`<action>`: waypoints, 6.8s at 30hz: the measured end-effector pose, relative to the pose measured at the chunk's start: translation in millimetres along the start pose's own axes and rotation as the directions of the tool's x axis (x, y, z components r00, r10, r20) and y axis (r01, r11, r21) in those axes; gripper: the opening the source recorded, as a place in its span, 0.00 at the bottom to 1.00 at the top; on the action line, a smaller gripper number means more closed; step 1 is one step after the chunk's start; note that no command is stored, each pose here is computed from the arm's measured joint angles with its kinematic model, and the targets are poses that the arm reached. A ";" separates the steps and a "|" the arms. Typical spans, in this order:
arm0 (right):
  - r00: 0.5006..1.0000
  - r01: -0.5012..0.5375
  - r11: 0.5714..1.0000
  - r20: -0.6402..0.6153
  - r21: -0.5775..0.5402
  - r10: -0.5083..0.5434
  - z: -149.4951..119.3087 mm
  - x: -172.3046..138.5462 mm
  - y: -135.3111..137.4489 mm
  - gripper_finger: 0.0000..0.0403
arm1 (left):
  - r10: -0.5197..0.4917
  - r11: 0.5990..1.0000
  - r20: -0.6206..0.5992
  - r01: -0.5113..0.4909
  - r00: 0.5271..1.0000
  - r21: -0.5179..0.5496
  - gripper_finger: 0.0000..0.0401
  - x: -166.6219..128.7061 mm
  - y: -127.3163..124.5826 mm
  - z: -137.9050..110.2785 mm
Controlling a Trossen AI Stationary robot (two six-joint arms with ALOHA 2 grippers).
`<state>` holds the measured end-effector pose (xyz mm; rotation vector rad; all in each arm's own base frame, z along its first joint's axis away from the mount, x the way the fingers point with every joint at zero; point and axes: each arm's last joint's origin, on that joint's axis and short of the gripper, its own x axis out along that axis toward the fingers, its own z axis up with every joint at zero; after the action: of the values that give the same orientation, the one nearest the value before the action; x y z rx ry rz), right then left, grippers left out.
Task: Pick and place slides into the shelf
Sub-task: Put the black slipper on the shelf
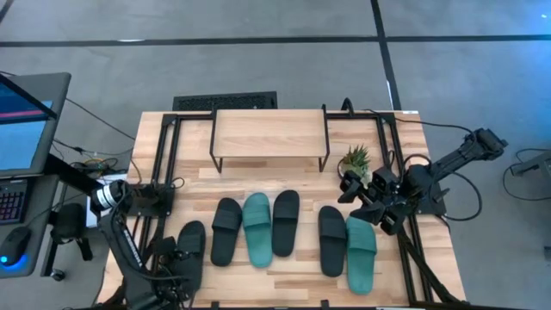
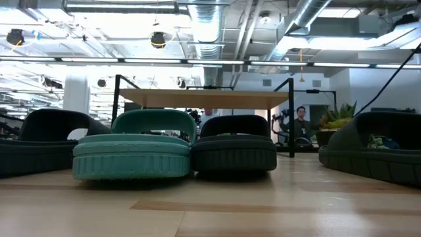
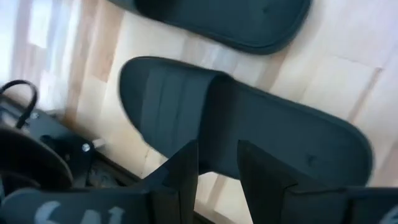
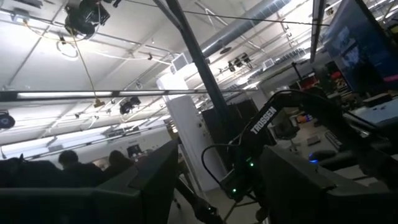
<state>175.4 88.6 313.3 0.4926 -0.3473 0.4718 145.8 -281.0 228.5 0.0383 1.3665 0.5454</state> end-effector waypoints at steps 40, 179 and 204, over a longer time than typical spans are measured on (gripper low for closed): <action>0.999 -0.016 1.000 -0.032 -0.015 0.015 -3.9 -0.5 3.8 0.53 | 0.116 0.985 0.015 -0.117 0.993 0.127 0.40 38.8 -10.1 -2.9; 0.999 -0.010 1.000 -0.038 0.004 0.010 -4.5 -0.5 3.4 0.53 | -0.097 0.970 0.147 0.060 0.984 0.236 0.00 -41.3 59.6 64.9; 0.999 -0.006 1.000 -0.037 0.010 0.006 -4.3 -0.4 2.8 0.53 | 0.124 0.938 0.438 -0.249 0.891 0.241 0.00 -46.8 106.5 153.4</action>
<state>174.5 92.9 310.6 0.4918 -0.3113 0.4882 247.2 -162.5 341.3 0.5090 1.0142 0.4593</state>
